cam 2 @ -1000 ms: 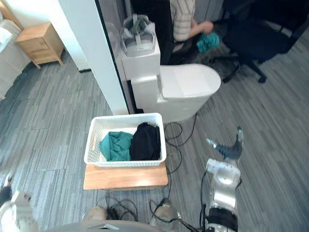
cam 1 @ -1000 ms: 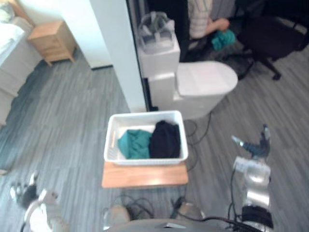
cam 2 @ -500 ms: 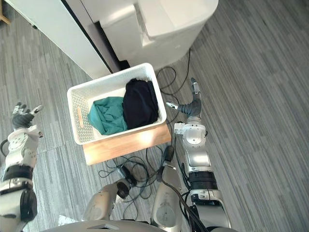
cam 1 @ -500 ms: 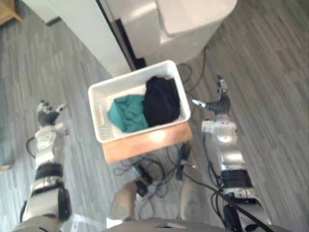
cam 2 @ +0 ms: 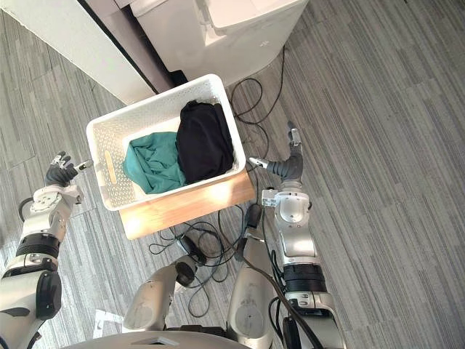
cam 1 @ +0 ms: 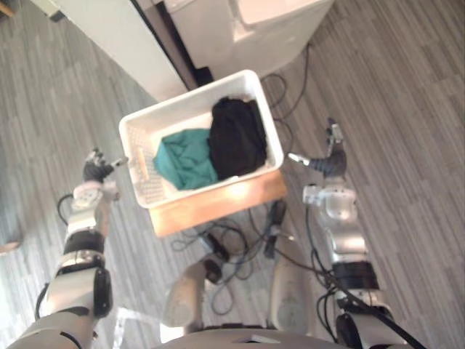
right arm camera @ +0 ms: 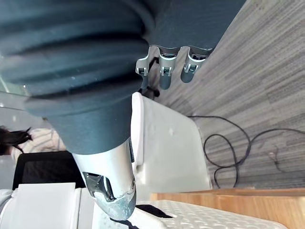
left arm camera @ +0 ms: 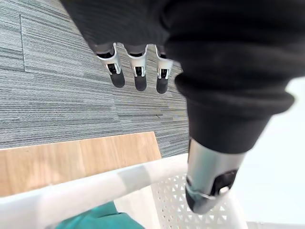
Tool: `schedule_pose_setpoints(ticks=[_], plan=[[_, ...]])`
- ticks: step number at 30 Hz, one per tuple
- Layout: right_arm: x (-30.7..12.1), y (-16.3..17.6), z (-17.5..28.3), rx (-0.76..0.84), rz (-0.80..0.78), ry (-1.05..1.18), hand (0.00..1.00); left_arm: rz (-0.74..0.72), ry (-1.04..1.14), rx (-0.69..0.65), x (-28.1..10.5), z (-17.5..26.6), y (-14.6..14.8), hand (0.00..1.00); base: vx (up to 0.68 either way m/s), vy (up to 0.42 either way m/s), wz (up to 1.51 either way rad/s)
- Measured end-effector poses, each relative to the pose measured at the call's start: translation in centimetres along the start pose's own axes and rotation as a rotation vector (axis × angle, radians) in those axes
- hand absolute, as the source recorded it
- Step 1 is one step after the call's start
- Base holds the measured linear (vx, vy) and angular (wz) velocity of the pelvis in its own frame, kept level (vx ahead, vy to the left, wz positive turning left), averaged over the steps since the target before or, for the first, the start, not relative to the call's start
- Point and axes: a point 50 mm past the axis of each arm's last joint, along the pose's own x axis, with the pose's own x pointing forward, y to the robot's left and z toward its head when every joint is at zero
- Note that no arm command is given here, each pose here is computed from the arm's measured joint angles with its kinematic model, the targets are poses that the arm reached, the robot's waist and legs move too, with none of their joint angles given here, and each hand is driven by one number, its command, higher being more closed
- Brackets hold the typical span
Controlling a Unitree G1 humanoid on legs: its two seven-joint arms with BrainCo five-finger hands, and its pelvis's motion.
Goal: Pick up the laundry basket with both hands and put the clothes into the washing machine.
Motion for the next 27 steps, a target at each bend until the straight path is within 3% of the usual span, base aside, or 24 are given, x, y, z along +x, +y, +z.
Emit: schedule_pose_setpoints(ticks=[10, 19, 23, 27], plan=[[0.6, 0.2, 2.2, 0.021, 0.022, -0.082, 0.0, -0.074, 0.155, -0.093, -1.9, -5.3, -3.4, 0.0, 0.04, -0.009, -0.12], [2.2, -0.3, 4.6, 0.031, 0.016, -0.172, 0.0, -0.036, 0.106, -0.092, -0.7, -3.4, -1.4, 0.0, 0.01, -0.015, -0.15], [1.6, -1.0, 5.9, 0.081, -0.03, -0.236, 0.0, 0.049, 0.07, -0.18, -1.8, -5.2, -0.4, 0.0, 0.03, -0.008, -0.06], [1.5, -3.0, 8.4, 0.057, -0.079, -0.374, 0.0, 0.105, 0.103, -0.147, -2.7, -6.8, 1.3, 0.0, 0.07, -0.007, -0.03]])
